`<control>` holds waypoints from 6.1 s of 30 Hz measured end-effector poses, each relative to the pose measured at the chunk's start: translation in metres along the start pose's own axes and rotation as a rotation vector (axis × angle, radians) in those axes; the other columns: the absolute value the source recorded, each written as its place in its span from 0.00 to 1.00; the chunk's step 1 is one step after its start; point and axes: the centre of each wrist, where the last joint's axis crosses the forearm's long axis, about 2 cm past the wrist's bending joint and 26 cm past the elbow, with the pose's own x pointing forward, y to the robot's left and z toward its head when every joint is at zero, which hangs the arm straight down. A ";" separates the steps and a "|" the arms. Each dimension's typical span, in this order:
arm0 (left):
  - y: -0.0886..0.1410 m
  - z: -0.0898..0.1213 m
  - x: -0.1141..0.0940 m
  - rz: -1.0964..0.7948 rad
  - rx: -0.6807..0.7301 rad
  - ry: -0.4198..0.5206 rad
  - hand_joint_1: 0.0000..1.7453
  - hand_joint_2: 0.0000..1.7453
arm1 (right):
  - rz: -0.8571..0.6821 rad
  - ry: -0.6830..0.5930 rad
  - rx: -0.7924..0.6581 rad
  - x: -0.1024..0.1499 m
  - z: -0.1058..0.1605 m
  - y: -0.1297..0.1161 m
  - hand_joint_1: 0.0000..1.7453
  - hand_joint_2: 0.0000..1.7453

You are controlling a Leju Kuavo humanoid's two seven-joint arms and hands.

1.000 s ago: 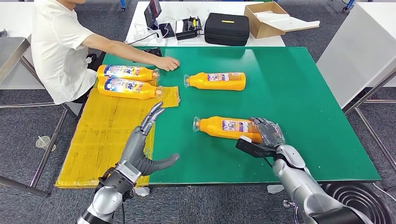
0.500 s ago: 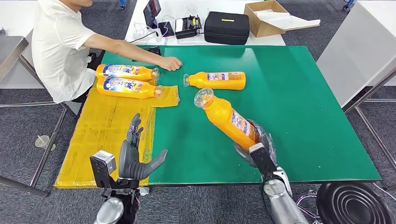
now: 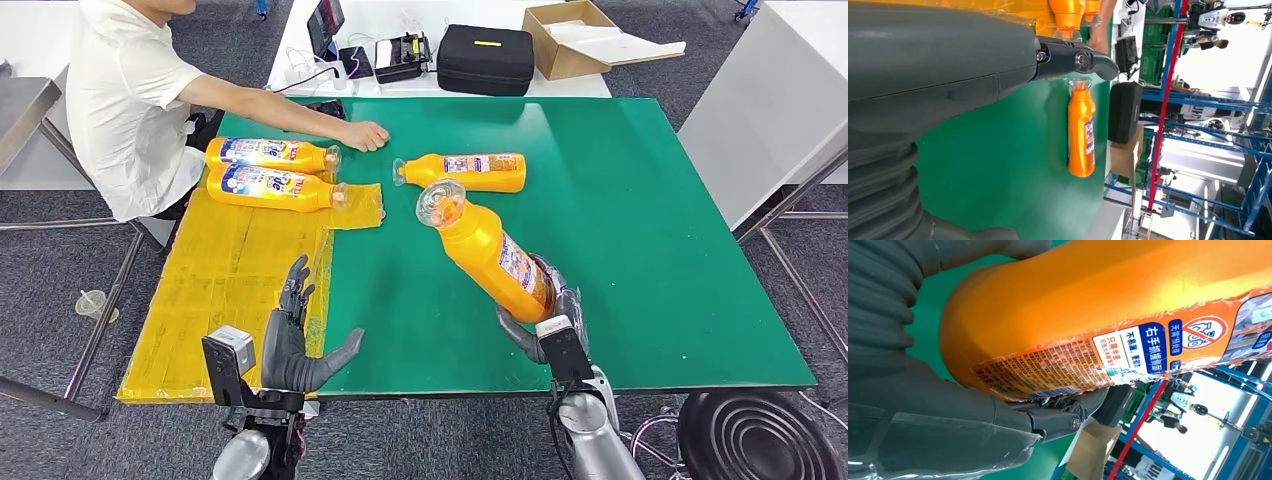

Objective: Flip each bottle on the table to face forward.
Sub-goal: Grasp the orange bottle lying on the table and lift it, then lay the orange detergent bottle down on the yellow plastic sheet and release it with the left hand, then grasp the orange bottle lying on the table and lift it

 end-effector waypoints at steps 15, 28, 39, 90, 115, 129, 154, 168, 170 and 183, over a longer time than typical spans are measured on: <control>-0.012 -0.011 -0.001 0.095 -0.149 0.058 0.00 1.00 | -0.037 -0.043 0.261 0.013 -0.020 0.068 1.00 1.00; -0.013 -0.032 0.000 0.081 -0.156 0.041 0.00 1.00 | -0.034 -0.123 0.481 0.024 -0.030 0.105 1.00 1.00; -0.015 -0.035 0.000 0.205 -0.209 0.001 1.00 1.00 | -0.062 -0.172 0.526 0.027 -0.034 0.111 1.00 1.00; 0.045 -0.031 0.034 -0.918 0.002 -0.339 1.00 1.00 | 0.773 -0.153 -0.185 0.007 0.006 -0.024 0.00 0.00; 0.122 -0.092 0.034 -1.434 -0.256 0.091 0.85 1.00 | 0.762 -0.216 -0.402 0.035 -0.005 -0.055 0.00 0.00; 0.143 -0.127 0.003 -1.368 -0.283 0.431 0.06 1.00 | 0.574 -0.272 -0.233 0.024 -0.035 -0.005 0.00 0.00; 0.134 -0.125 -0.001 -0.974 -0.388 0.393 0.00 1.00 | 0.611 -0.263 -0.117 0.009 -0.030 -0.002 0.00 0.25; 0.057 -0.066 0.028 -0.715 -0.170 -0.146 0.00 1.00 | 0.854 0.017 0.066 -0.033 0.001 -0.037 0.00 1.00; 0.049 -0.060 0.031 -0.695 -0.174 -0.176 0.00 1.00 | 0.867 0.033 0.076 -0.036 0.003 -0.041 0.00 1.00; 0.030 -0.048 0.049 -0.629 -0.151 -0.301 0.00 1.00 | 0.855 0.177 0.236 -0.053 0.004 -0.055 0.00 1.00</control>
